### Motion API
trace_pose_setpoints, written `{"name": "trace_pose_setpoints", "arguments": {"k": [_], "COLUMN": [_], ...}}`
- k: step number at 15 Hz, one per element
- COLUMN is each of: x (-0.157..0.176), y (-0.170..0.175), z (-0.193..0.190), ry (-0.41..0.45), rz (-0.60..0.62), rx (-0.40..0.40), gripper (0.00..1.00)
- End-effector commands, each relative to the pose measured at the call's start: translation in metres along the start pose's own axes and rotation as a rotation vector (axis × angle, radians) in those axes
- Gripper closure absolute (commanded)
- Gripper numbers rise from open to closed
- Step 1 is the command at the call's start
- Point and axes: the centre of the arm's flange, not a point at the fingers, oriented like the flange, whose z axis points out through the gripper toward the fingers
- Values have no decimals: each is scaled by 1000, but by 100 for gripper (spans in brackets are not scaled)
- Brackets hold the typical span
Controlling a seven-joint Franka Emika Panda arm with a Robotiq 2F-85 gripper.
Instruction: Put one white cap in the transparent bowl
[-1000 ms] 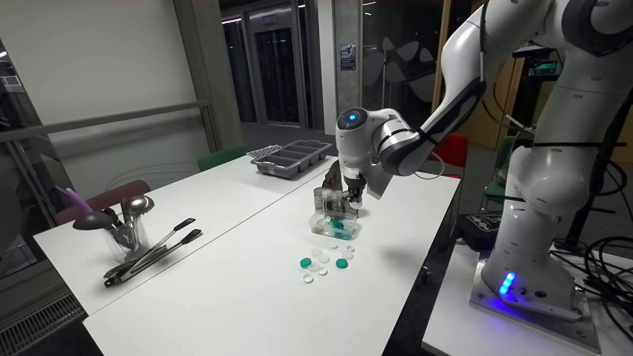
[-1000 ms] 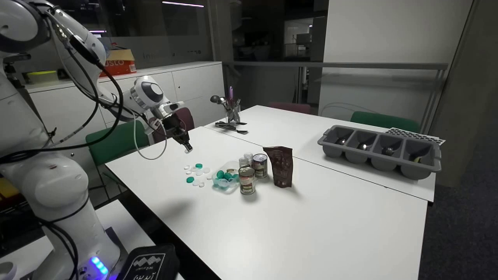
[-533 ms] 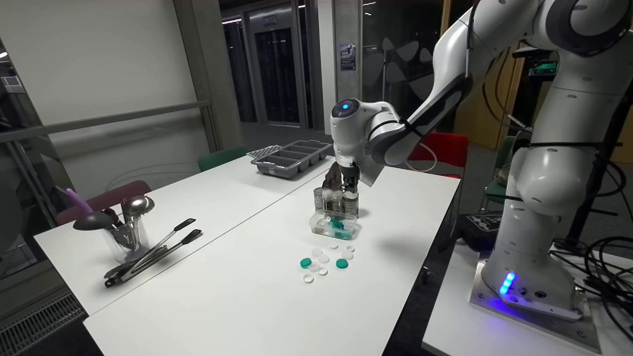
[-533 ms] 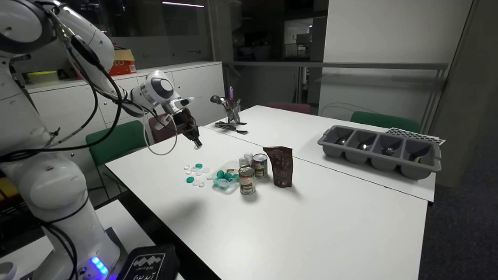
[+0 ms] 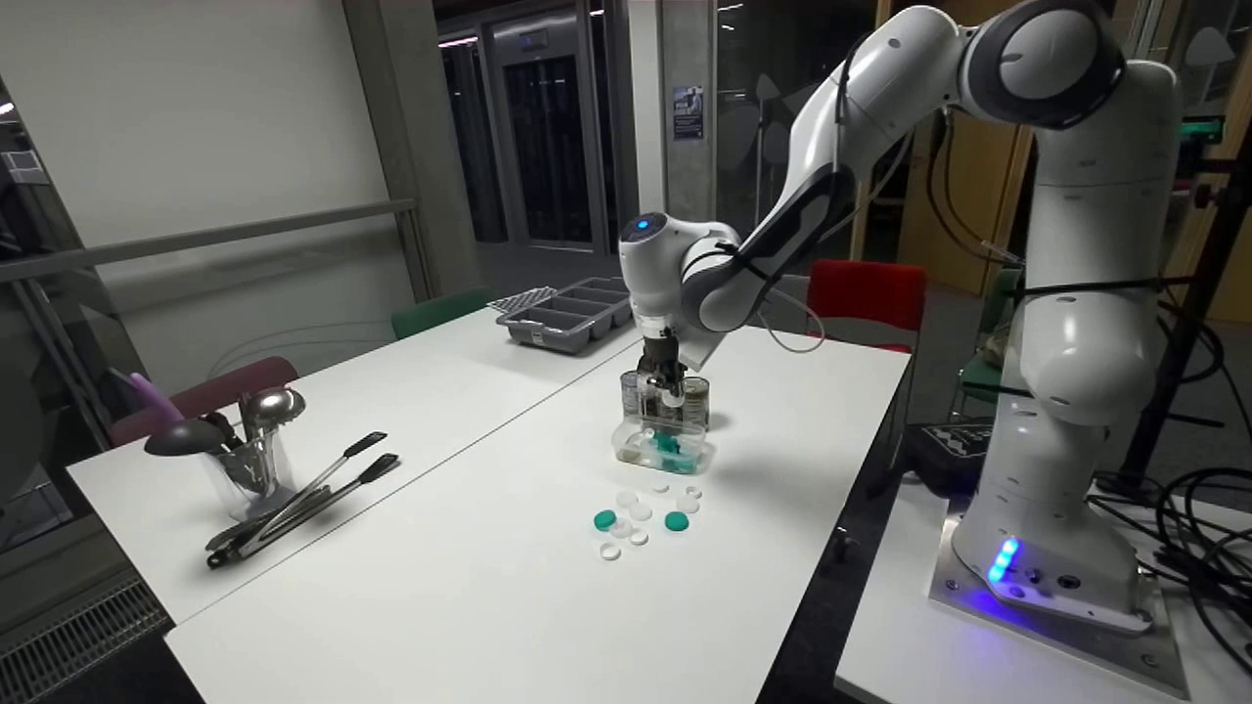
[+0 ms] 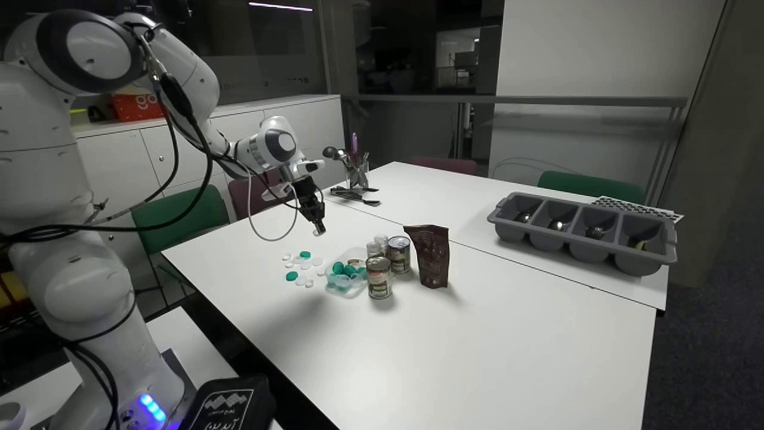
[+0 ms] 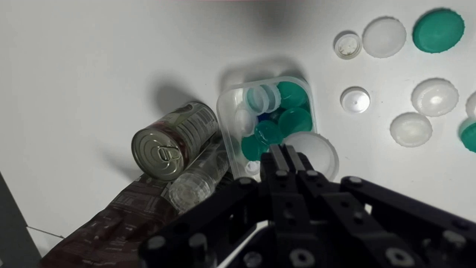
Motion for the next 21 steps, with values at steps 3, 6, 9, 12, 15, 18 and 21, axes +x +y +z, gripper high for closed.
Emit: {"name": "trace_pose_setpoints", "arguments": {"k": [3,6,9,12,15,18,21], "x": [44,53,60,64,69,71,56], "y": [7,11,14,19,25,26,19], "z": [45,61,73,83,93,94,78], "ry": [-76,-105,-125,-144,-161,-153,-113], "rz": [-20,-19,-9,13,34,51,44], "rx": [46,58,62,60,64,73,46], "gripper": [99,99,99,99,71,50,27]}}
